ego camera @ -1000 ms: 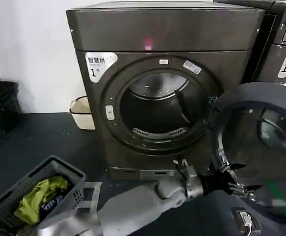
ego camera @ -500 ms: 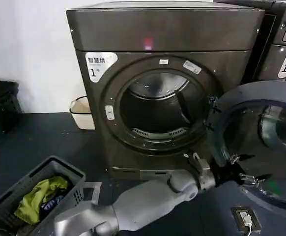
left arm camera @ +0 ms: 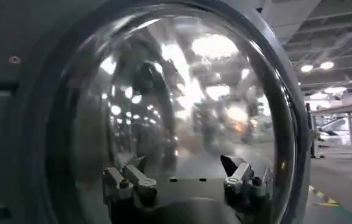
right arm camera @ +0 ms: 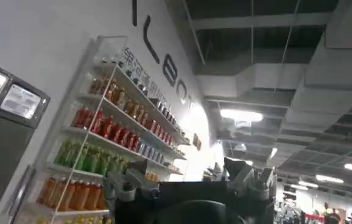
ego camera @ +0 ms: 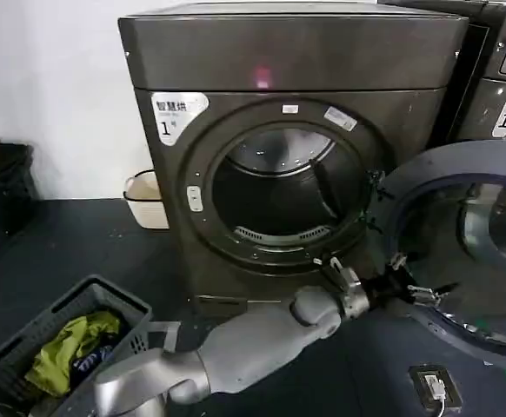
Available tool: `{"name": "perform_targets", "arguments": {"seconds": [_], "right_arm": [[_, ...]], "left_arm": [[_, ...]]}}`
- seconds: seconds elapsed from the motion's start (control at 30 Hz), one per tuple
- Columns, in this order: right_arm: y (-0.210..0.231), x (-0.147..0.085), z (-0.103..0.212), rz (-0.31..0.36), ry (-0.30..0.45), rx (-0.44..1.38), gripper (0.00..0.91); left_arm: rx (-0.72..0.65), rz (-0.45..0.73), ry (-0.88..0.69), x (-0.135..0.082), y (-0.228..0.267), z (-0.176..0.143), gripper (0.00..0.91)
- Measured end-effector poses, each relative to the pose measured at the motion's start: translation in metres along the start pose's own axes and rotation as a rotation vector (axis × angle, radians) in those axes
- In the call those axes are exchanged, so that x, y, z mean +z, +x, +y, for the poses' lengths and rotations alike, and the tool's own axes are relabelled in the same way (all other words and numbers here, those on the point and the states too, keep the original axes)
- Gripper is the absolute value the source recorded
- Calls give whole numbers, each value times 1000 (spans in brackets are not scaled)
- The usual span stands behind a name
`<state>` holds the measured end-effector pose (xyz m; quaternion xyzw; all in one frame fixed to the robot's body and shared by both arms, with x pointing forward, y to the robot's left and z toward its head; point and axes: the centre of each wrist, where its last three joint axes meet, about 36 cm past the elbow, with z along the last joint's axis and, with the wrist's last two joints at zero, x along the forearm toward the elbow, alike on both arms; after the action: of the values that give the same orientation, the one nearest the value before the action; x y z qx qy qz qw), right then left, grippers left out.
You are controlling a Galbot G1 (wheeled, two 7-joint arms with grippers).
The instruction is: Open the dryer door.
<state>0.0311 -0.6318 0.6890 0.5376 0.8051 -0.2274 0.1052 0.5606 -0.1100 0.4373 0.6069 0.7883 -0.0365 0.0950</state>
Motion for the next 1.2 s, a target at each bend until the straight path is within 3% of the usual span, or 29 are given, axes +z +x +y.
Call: {"name": "perform_targets", "arguments": {"seconds": [0.27, 0.47, 0.57, 0.87, 1.2], "right_arm": [[-3, -1, 0, -6, 0, -2, 907], [-6, -3, 0, -13, 4, 4, 907], [-7, -2, 1, -15, 6, 4, 907], [-8, -7, 0, -35, 12, 15, 907], [-13, -9, 9, -66, 24, 15, 907]], "left_arm": [[8, -88, 1, -8, -3, -13, 907], [1, -215, 3, -33, -4, -31, 907], [-48, -193, -27, -34, 30, -19, 907], [-110, -213, -79, -65, 128, 6, 907], [-162, -10, -146, -113, 255, 15, 907]]}}
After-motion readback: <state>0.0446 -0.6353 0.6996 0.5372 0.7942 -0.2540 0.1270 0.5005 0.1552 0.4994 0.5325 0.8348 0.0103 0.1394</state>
